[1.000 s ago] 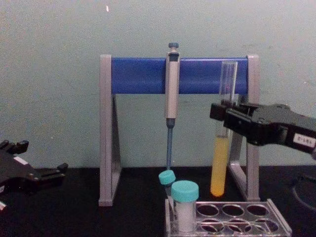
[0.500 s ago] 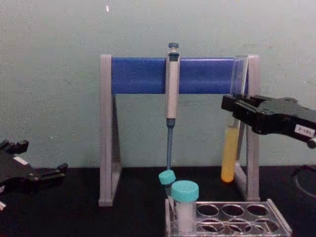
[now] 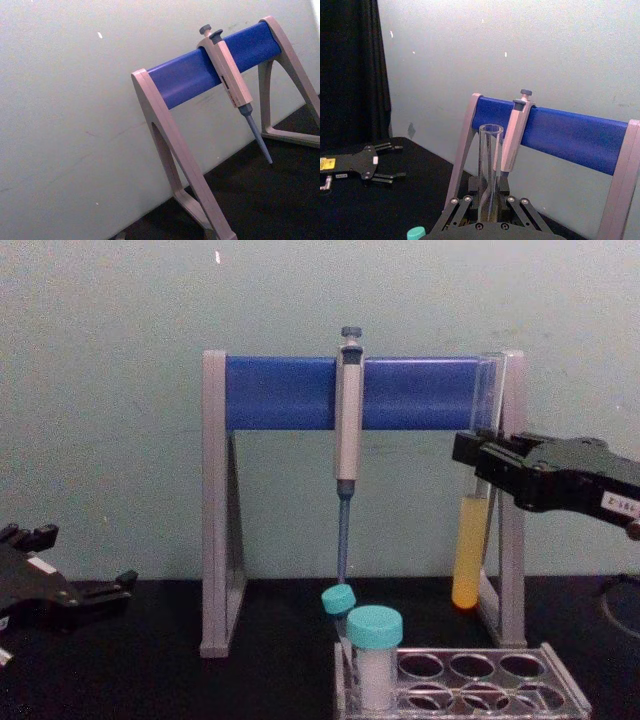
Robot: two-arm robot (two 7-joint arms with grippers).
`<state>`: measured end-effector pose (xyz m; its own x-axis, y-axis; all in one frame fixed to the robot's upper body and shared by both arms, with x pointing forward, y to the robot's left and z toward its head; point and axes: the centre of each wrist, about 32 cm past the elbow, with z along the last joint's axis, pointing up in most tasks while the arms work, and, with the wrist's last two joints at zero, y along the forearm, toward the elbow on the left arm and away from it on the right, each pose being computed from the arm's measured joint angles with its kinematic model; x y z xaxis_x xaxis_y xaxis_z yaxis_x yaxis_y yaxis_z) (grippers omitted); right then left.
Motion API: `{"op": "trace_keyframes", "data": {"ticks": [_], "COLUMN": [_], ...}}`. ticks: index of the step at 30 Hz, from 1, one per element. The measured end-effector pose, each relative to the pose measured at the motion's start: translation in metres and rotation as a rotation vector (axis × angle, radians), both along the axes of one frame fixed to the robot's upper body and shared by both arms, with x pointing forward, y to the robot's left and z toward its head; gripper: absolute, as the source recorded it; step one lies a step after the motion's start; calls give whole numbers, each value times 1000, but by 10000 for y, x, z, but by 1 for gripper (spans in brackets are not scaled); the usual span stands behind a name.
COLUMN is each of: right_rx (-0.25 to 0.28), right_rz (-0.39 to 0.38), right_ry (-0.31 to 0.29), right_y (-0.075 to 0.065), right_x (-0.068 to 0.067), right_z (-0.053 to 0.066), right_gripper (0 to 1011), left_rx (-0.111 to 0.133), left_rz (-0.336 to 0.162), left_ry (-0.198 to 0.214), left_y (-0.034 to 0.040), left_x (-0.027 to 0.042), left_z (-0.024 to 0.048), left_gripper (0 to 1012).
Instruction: Pick up the test tube from the test tube rack, shake it, then place it back into the test tube rack.
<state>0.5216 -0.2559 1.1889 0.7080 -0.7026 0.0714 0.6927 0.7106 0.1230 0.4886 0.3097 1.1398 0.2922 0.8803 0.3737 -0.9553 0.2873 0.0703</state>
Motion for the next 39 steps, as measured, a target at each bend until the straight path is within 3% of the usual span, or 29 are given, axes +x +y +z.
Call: {"op": "trace_keyframes", "data": {"ticks": [20, 30, 39], "right_rx": [-7, -33, -43], "right_rz": [-64, -94, -38], "right_ry": [-7, 9, 32], "right_y": [-112, -207, -200], "right_x": [-123, -317, -516], "right_z": [23, 20, 56], "right_gripper": [229, 229, 229], "left_rx": [0, 0, 0], "left_rz": [0, 0, 0], "left_ry": [0, 0, 0], "left_y": [0, 0, 0], "left_x": [0, 0, 0], "left_z": [0, 0, 0], "left_gripper": [1010, 1010, 1010]}}
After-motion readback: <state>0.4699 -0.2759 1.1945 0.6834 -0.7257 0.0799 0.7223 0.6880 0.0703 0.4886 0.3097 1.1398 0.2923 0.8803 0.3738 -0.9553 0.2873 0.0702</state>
